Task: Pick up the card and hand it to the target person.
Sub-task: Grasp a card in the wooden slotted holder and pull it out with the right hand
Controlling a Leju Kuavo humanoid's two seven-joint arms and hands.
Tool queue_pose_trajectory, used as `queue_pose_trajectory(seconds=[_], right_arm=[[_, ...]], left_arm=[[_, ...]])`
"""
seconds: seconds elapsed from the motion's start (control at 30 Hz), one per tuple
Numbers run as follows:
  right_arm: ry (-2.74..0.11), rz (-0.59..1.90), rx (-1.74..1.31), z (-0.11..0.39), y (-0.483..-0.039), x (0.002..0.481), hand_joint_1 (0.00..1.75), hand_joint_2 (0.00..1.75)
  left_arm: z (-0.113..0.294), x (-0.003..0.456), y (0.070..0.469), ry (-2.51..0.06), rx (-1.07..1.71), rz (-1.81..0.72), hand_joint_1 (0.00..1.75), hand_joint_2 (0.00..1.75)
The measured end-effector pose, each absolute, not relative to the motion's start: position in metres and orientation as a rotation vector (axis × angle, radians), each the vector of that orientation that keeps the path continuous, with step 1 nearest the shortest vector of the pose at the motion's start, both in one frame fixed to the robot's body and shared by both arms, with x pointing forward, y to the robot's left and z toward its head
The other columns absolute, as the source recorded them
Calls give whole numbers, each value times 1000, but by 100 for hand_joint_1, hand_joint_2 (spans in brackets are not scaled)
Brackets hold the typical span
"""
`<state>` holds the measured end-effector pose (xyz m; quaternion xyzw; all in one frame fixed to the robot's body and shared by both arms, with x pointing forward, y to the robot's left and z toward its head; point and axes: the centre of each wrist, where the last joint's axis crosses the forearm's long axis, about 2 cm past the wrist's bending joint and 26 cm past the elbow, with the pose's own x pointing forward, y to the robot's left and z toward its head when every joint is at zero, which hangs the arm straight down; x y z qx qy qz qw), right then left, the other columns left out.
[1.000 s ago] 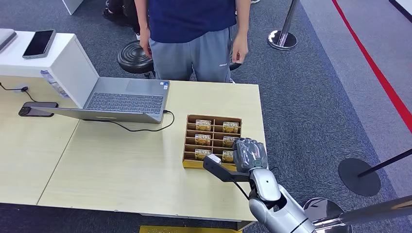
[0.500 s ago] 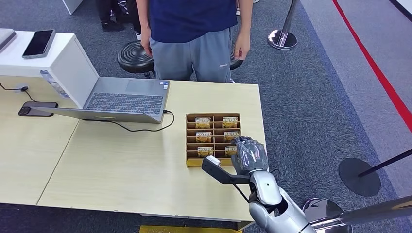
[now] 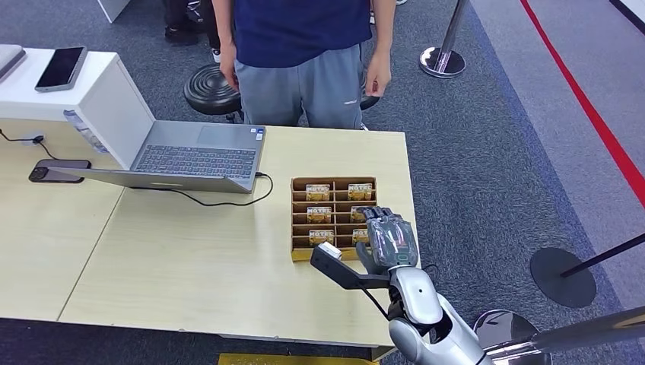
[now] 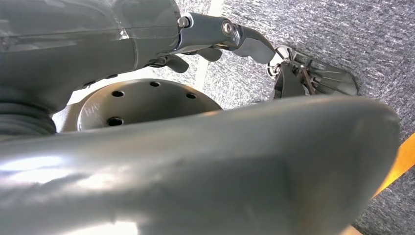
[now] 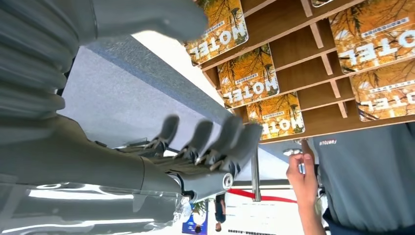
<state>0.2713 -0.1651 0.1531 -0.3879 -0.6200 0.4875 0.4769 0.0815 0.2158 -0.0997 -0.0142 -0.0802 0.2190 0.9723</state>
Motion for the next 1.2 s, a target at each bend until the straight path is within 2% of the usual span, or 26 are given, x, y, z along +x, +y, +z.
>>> queue_pose_trajectory(seconds=[0.67, 0.83, 1.07, 1.17, 1.2], right_arm=[[-1510, 1179, -932, 152, -168, 271, 6, 175], [-1510, 1178, -932, 152, -168, 271, 28, 175], [-1508, 1178, -931, 152, -168, 271, 40, 175], [-1504, 1178, -924, 151, -169, 271, 78, 175], [-1503, 1178, -919, 151, -169, 272, 96, 175]], left_arm=[[-100, 82, 215, -159, -29, 442, 0, 0], [-100, 82, 215, -159, -29, 442, 0, 0], [-100, 82, 214, -158, -28, 441, 0, 0], [-99, 82, 214, -156, -28, 440, 0, 0], [-99, 82, 214, -155, -28, 440, 0, 0]])
